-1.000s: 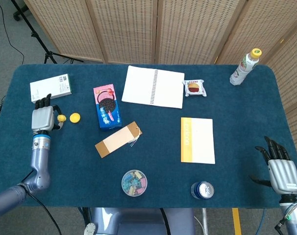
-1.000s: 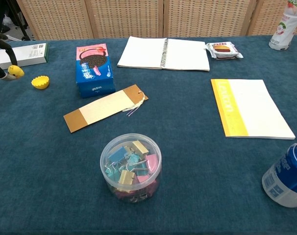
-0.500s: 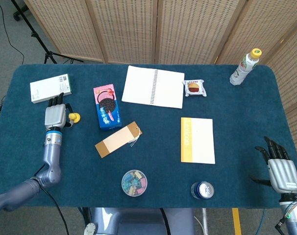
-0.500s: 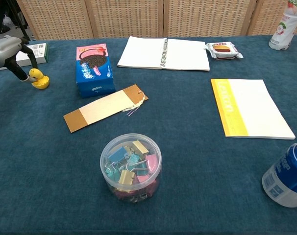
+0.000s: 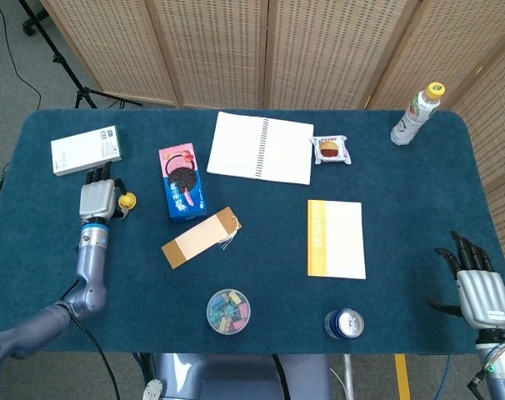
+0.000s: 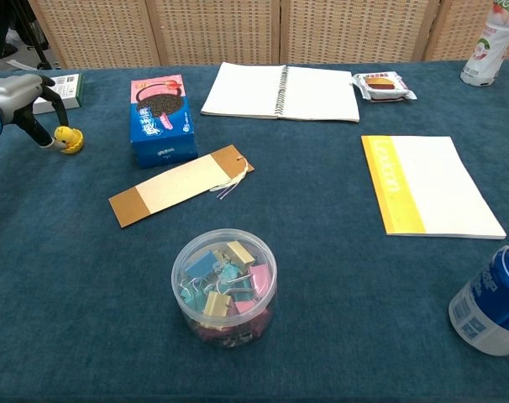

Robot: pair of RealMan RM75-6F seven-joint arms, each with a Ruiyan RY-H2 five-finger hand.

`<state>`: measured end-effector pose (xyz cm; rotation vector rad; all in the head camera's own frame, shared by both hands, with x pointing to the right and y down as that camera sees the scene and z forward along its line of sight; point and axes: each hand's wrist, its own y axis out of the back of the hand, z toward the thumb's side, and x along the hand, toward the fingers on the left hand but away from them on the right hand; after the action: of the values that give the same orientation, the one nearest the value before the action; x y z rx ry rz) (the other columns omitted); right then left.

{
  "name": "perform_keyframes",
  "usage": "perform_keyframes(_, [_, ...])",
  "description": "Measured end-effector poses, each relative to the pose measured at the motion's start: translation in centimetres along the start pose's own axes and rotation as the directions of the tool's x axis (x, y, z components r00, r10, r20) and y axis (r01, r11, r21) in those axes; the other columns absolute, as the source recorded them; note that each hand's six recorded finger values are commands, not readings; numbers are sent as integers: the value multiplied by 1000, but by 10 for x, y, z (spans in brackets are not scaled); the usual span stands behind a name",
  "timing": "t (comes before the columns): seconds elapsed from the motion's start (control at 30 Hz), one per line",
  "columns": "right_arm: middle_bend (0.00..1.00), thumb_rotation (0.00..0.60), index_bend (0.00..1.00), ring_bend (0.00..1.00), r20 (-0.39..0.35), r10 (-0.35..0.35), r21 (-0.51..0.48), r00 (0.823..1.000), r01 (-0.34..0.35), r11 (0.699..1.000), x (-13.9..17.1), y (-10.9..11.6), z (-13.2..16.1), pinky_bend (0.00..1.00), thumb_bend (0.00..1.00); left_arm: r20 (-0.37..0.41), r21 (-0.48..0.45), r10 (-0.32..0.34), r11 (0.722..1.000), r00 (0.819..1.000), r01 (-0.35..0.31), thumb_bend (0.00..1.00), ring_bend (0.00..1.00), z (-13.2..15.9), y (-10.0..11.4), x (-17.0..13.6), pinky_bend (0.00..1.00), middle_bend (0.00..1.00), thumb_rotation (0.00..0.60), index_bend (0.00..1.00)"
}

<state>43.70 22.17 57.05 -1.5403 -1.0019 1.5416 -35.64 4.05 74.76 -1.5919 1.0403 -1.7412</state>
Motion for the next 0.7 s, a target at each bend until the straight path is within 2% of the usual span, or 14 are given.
perform_keyframes(0.13, [0, 600, 201, 0, -4, 0, 1, 1000, 0, 1000, 0, -1, 1, 91, 0, -10, 16, -6, 1000, 1000, 6, 198, 0, -3, -2, 0, 36, 0, 600, 441])
perform_keyframes(0.23, [0, 600, 201, 0, -3, 0, 1, 1000, 0, 1000, 0, 0, 1, 91, 0, -20, 21, 2, 1000, 1000, -1, 172, 0, -5, 0, 1, 36, 0, 600, 407])
perform_keyframes(0.47, [0, 600, 201, 0, -4, -1, 1, 1000, 1, 1000, 0, -1, 1, 91, 0, -20, 4, 30, 1000, 999, -30, 155, 0, -3, 7, 1, 36, 0, 600, 364])
perform_keyframes(0.7, [0, 600, 201, 0, -8, 0, 3, 1000, 0, 1000, 0, -1, 2, 91, 0, -1, -14, 66, 998, 998, -66, 155, 0, 2, 17, -1, 36, 0, 600, 361])
